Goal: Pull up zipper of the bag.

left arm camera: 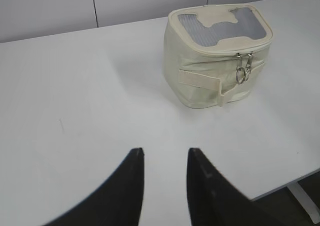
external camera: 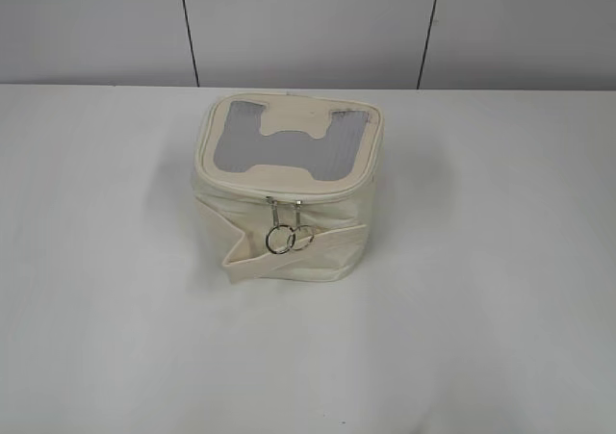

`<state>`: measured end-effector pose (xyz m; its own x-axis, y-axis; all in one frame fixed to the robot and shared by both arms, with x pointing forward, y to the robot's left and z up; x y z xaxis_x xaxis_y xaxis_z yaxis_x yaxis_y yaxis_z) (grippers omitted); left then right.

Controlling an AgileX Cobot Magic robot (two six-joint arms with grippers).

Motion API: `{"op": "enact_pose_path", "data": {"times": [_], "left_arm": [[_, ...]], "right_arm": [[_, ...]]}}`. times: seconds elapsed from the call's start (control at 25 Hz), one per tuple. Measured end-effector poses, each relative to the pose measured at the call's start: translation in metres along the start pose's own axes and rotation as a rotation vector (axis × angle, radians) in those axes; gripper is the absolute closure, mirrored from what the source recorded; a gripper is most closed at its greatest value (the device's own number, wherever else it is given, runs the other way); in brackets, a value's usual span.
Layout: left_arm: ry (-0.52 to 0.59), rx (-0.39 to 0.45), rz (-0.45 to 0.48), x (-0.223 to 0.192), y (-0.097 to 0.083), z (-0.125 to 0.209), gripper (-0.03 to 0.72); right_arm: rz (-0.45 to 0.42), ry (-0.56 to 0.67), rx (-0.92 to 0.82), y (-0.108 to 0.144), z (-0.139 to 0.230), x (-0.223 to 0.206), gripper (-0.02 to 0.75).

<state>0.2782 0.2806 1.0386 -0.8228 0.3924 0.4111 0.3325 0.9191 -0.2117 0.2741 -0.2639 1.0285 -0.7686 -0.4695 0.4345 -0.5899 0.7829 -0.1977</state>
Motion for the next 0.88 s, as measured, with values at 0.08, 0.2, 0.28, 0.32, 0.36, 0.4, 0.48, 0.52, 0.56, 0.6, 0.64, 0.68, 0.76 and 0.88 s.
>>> {"op": "enact_pose_path", "data": {"times": [0.08,0.2,0.28,0.32,0.36,0.4,0.48,0.52,0.56,0.6,0.64,0.68,0.76,0.88], "left_arm": [[0.0,0.0,0.0,0.0,0.0,0.0,0.449],[0.0,0.0,0.0,0.0,0.0,0.0,0.449],[0.0,-0.001,0.0,0.0,0.0,0.0,0.449],[0.0,-0.001,-0.001,0.0,0.0,0.0,0.449],[-0.001,-0.001,-0.002,0.0,0.0,0.0,0.449],[-0.002,0.002,-0.007,0.0,0.0,0.0,0.449],[-0.013,0.021,-0.049,0.0,0.002,-0.001,0.449],[-0.021,0.037,-0.084,0.0,0.004,-0.001,0.449],[-0.029,0.053,-0.117,0.0,0.006,-0.001,0.449],[-0.039,0.072,-0.158,0.001,0.008,-0.002,0.449],[-0.048,0.09,-0.197,0.001,0.01,-0.002,0.449],[-0.055,0.104,-0.229,0.001,0.011,-0.002,0.449],[-0.064,0.121,-0.264,0.002,0.013,-0.002,0.449],[-0.066,0.125,-0.274,0.002,0.013,-0.003,0.449]], "right_arm": [[0.002,-0.001,-0.004,0.0,0.0,0.0,0.333],[0.002,0.0,-0.005,0.0,0.0,0.0,0.338],[0.002,0.0,-0.005,0.0,0.0,0.0,0.338],[0.002,0.0,-0.005,0.0,0.0,0.0,0.338],[0.004,0.0,-0.006,0.0,0.0,0.0,0.338],[0.011,0.0,-0.009,-0.001,0.0,0.0,0.338],[0.043,0.008,-0.027,-0.003,0.0,0.0,0.338],[0.071,0.014,-0.041,-0.004,0.0,-0.001,0.338],[0.096,0.019,-0.055,-0.005,0.0,-0.001,0.338],[0.129,0.026,-0.071,-0.007,0.001,-0.001,0.338],[0.16,0.033,-0.086,-0.009,0.001,-0.001,0.338],[0.185,0.039,-0.099,-0.01,0.001,-0.001,0.338],[0.219,0.046,-0.116,-0.012,0.002,-0.001,0.338],[0.235,0.048,-0.126,-0.013,0.002,-0.001,0.338]]}}
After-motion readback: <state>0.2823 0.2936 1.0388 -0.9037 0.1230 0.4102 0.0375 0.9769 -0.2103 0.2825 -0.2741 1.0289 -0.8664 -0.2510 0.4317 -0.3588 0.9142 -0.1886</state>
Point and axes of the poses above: a point on each arm's last joint axis where the gripper is mounted, x pointing back along that axis away from the gripper, y along the wrist's bending axis when the last joint is at zero, z = x × y, the point moved 6 cm from there along -x, pointing out along that axis toward the gripper, and after that the axes turned 13 degrees about x, right-handed, at the moved point
